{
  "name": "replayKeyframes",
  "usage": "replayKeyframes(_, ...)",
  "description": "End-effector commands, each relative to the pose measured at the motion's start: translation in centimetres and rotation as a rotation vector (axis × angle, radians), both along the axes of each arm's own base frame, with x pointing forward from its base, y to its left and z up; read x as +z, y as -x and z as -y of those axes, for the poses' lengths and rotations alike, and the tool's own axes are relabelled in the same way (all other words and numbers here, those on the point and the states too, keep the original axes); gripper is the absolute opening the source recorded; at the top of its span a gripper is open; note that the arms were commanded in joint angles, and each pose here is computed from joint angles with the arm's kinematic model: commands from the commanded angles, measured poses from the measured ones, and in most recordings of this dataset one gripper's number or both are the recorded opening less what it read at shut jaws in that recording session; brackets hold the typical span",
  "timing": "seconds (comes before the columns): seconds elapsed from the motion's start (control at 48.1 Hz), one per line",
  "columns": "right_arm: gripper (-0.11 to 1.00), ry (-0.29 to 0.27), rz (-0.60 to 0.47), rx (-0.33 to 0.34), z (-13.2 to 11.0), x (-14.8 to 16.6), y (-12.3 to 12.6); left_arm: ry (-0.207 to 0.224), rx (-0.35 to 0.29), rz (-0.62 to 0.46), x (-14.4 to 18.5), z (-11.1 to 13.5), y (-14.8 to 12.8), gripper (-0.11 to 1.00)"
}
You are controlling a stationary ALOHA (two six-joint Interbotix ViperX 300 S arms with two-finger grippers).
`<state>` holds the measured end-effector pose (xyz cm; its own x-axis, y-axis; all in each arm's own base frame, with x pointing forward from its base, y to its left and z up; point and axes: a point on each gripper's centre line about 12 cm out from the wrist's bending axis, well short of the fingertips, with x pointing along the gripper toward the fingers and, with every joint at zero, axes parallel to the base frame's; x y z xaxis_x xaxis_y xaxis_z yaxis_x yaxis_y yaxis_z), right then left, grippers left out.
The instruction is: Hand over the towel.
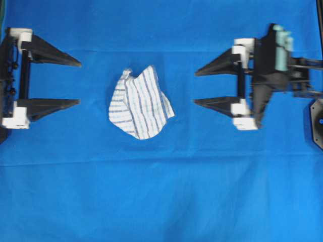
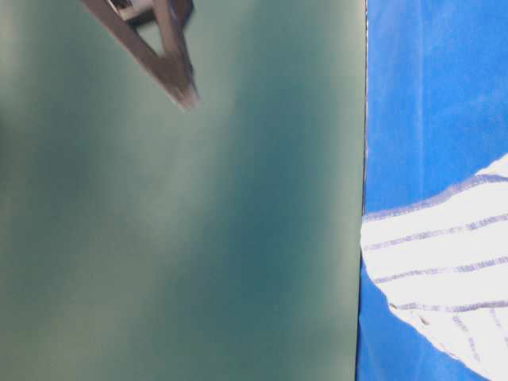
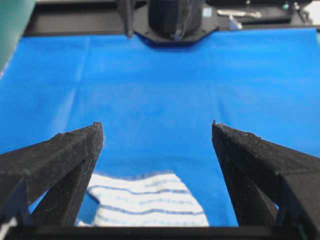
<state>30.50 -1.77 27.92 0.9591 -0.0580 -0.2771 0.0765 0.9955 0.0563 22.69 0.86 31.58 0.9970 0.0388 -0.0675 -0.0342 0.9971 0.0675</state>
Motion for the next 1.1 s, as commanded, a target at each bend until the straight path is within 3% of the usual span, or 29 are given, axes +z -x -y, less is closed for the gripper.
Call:
replayKeyframes(0.0, 0.72, -0.001, 0.068, 0.005, -0.3, 1.8, 1.8, -0.003, 0.003, 0.038, 0.6, 0.0, 1.1, 0.91)
replayKeyframes(0.291, 0.72, 0.016, 0.173, 0.010, -0.7, 1.7, 8.7, -0.009, 0.001, 0.106, -1.2, 0.2, 5.8, 0.91)
replayKeyframes(0.582, 0.68, 0.021, 0.200, 0.009, -0.9, -3.9, 14.1, -0.004, 0.000, 0.061, -5.3, 0.3, 8.8, 0.91)
replayKeyframes(0.832, 0.67, 0.011, 0.214, 0.003, -0.9, -7.1, 15.2, 0.010, 0.002, 0.033, -8.7, 0.3, 9.2, 0.91)
replayKeyframes(1.082, 0.67, 0.010, 0.211, 0.002, -0.9, -7.2, 15.1, 0.009, 0.003, 0.053, -9.2, 0.3, 9.2, 0.91)
